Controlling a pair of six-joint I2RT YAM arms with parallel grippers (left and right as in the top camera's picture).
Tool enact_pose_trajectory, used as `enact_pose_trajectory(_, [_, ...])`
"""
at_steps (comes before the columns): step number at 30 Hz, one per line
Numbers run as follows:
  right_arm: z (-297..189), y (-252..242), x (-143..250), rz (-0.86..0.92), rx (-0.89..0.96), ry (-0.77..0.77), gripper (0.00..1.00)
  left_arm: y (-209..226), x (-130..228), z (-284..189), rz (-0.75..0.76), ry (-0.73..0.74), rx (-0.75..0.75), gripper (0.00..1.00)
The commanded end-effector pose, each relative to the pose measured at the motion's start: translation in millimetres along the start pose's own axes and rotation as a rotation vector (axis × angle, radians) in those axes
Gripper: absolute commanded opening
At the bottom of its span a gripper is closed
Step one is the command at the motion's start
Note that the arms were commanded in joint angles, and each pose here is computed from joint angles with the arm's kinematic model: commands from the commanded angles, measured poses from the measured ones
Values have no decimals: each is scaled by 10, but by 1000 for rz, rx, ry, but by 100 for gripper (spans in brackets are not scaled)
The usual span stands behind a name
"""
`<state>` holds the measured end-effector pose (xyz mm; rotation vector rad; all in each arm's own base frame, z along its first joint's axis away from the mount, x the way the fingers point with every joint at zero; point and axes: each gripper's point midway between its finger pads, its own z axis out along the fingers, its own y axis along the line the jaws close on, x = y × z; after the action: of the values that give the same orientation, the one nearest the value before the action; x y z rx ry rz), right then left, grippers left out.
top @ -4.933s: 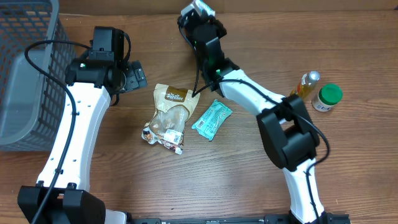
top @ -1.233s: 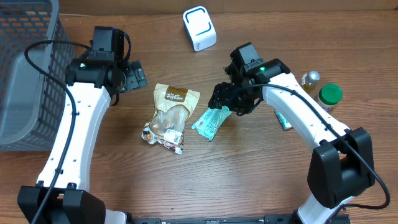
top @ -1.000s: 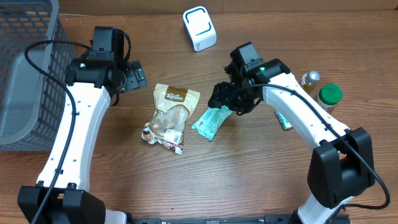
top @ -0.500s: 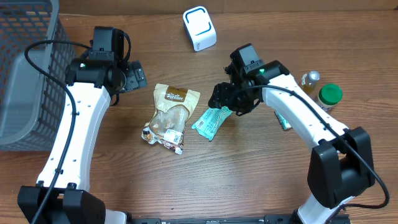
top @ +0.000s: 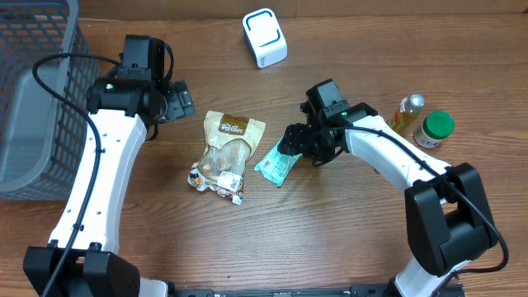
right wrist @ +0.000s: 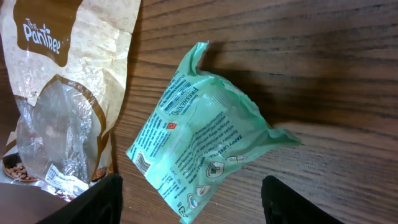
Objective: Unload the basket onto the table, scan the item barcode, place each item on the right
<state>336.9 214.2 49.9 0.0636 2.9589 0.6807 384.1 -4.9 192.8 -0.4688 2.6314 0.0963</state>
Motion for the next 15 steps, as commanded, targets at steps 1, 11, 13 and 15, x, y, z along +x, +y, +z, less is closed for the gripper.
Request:
enact_pose_trajectory(1, [26,-11,29,0,5,1,72,-15,-31,-30,27,-11,3,99])
enact_pose_trajectory(11, [27,6,16,-3,-3,-3,87,-15,-32,-31,27,-12,3,99])
enact_pose_trajectory(13, [26,52,19,-3,-28,2,100,-15,-32,-31,27,-12,3,99])
enact_pose_trajectory(15, [24,101,23,-6,-54,8,100,-15,-32,-31,27,-12,3,100])
